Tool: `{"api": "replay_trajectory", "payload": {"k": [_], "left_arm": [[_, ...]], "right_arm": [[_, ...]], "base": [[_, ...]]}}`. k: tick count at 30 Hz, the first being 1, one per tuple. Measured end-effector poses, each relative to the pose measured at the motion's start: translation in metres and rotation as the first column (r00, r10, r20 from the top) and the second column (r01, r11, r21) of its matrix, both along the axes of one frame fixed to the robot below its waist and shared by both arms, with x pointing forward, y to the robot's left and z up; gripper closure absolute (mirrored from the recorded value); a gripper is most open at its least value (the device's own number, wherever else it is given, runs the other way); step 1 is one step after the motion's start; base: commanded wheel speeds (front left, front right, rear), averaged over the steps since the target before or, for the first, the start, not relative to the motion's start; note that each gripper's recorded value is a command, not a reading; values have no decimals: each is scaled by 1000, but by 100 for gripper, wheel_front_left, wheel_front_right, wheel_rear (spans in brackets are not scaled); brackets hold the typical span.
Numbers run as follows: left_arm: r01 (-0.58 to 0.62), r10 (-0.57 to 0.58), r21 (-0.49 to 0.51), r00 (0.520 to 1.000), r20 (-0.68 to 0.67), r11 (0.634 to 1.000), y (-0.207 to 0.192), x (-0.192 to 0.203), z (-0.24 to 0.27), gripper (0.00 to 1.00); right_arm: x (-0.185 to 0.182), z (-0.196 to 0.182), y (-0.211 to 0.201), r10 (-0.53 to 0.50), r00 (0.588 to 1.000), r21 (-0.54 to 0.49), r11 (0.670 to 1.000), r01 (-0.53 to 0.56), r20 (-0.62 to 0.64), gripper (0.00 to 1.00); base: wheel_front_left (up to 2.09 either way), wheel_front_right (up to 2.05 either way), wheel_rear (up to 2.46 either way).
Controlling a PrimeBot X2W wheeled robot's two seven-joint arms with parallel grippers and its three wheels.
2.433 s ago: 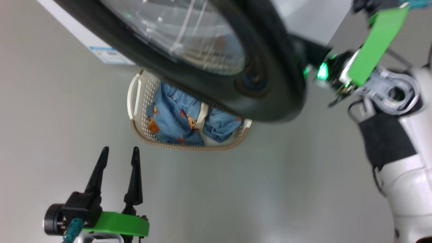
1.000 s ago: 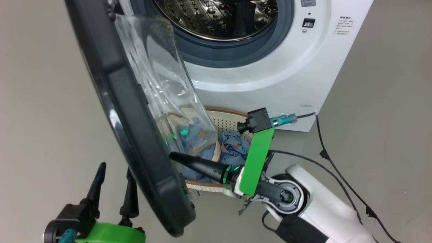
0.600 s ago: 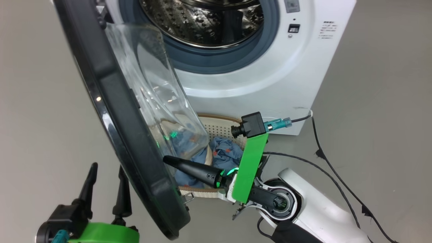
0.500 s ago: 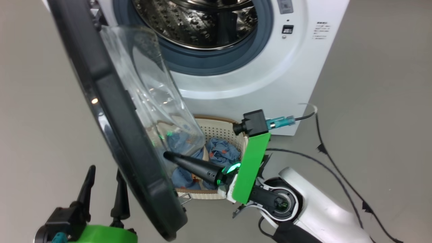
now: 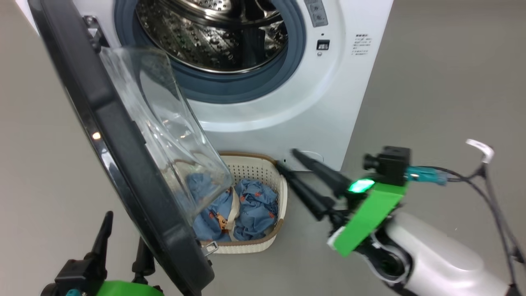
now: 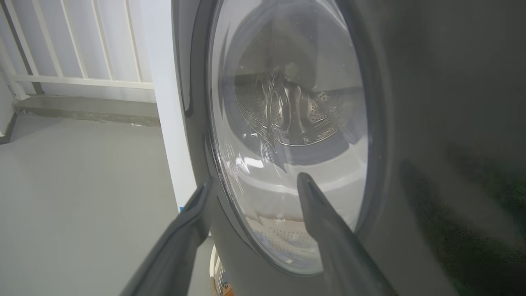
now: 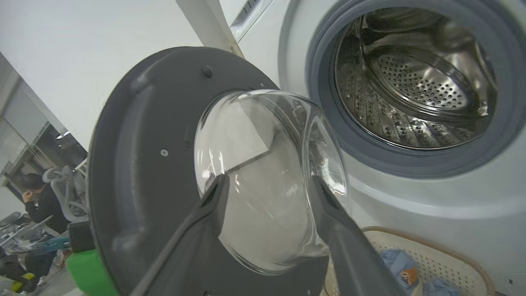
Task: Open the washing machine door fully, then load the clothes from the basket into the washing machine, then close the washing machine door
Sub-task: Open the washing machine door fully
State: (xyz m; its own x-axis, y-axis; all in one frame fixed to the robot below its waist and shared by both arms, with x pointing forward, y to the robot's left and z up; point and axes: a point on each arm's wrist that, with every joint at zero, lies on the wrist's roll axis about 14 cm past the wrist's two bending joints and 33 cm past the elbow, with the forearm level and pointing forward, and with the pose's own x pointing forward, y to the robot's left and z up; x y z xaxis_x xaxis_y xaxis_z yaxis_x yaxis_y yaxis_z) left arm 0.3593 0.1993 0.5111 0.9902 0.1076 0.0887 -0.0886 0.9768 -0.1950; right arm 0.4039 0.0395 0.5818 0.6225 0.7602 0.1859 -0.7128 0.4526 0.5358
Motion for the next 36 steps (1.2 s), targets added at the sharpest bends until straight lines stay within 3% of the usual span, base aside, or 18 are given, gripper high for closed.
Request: {"api": "replay_trajectory", "payload": {"k": [3, 6, 9, 14, 24, 36], "left_arm": [[3, -3, 8, 1000, 9, 1000, 1, -2, 3, 0], [6, -6, 18, 1000, 11, 1000, 1, -2, 3, 0], [11, -11, 23, 1000, 7, 1000, 0, -3, 2, 0], [21, -21, 23, 1000, 13, 1000, -1, -1, 3, 0], [40, -40, 20, 999, 7, 999, -7, -2, 1, 0], [36, -37, 17, 999, 14, 999, -7, -6, 3, 0]], "right_arm": [[12, -14, -30, -90, 995, -87, 992, 94, 46, 0], [26, -8, -69, -228, 967, -92, 967, 239, 110, 0], [28, -19, -120, -383, 908, -140, 903, 406, 168, 0], [18, -28, -166, -522, 823, -174, 810, 560, 224, 0], [-9, -43, -224, -686, 677, -221, 640, 735, 267, 0], [-38, -63, -256, -776, 575, -277, 511, 814, 258, 0]], "base": [[0, 0, 0], [0, 0, 0], [0, 0, 0], [0, 0, 0], [0, 0, 0], [0, 0, 0]]}}
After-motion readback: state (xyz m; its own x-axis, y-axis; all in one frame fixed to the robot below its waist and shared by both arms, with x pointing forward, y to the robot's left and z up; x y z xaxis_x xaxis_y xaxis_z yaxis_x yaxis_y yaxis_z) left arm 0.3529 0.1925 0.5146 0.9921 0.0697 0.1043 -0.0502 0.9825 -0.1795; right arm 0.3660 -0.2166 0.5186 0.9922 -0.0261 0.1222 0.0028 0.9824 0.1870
